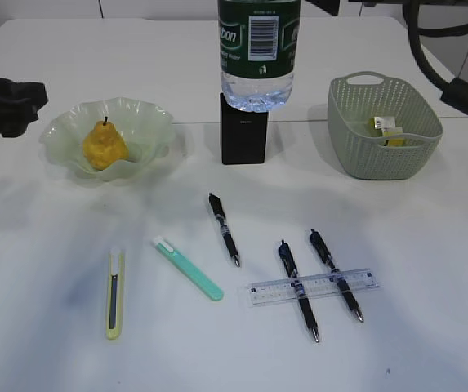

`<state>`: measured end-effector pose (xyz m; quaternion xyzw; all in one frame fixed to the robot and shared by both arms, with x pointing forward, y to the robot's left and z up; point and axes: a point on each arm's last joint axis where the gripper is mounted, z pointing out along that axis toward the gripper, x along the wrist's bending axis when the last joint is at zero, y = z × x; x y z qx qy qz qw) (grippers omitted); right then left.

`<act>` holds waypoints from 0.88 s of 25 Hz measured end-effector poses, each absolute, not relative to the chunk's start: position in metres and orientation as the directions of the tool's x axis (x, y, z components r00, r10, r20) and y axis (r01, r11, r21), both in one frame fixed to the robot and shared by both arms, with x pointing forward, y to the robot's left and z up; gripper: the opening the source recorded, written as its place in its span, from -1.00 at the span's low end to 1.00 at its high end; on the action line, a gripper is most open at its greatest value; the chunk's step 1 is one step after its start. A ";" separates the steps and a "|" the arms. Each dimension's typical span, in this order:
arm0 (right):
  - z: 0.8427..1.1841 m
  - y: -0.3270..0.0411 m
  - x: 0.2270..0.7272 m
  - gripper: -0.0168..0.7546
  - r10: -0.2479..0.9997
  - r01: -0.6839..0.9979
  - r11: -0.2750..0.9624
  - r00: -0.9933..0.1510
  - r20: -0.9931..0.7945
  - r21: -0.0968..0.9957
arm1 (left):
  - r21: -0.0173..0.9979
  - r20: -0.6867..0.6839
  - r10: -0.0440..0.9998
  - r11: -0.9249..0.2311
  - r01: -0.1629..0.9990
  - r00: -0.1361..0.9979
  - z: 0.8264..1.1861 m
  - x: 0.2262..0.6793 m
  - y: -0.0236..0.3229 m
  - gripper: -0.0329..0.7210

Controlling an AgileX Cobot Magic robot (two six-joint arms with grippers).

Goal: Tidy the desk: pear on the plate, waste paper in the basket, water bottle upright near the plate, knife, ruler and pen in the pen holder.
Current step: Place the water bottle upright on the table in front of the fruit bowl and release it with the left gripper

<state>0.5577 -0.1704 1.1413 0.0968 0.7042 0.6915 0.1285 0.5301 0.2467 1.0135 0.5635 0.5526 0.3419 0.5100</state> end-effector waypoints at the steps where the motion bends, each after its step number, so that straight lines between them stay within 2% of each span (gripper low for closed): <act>1: 1.141 -0.170 0.558 0.04 0.314 -0.041 0.025 -0.948 -0.047 0.999 | 0.957 -0.205 0.959 0.155 0.244 0.194 1.014 0.527 0.244 0.13; 6: 1.141 -0.170 0.558 0.04 0.312 -0.041 0.025 -0.949 -0.047 0.999 | 0.975 -0.220 0.840 0.172 0.142 0.496 1.025 0.516 0.220 0.13; 9: 1.141 -0.170 0.558 0.04 0.314 -0.041 0.025 -0.948 -0.047 0.999 | 0.969 -0.240 0.748 0.217 0.115 0.619 1.033 0.509 0.209 0.13; 14: 1.141 -0.170 0.558 0.04 0.318 -0.041 0.027 -0.947 -0.047 0.999 | 0.974 -0.200 0.652 0.210 0.080 0.731 1.041 0.503 0.198 0.18; 18: 1.141 -0.170 0.558 0.04 0.320 -0.041 0.027 -0.946 -0.047 0.999 | 0.983 -0.139 0.579 0.176 0.044 0.803 1.055 0.501 0.179 0.42; 22: 1.141 -0.170 0.558 0.04 0.319 -0.042 0.028 -0.946 -0.049 0.999 | 0.993 -0.088 0.549 0.115 0.029 0.831 1.065 0.502 0.159 0.62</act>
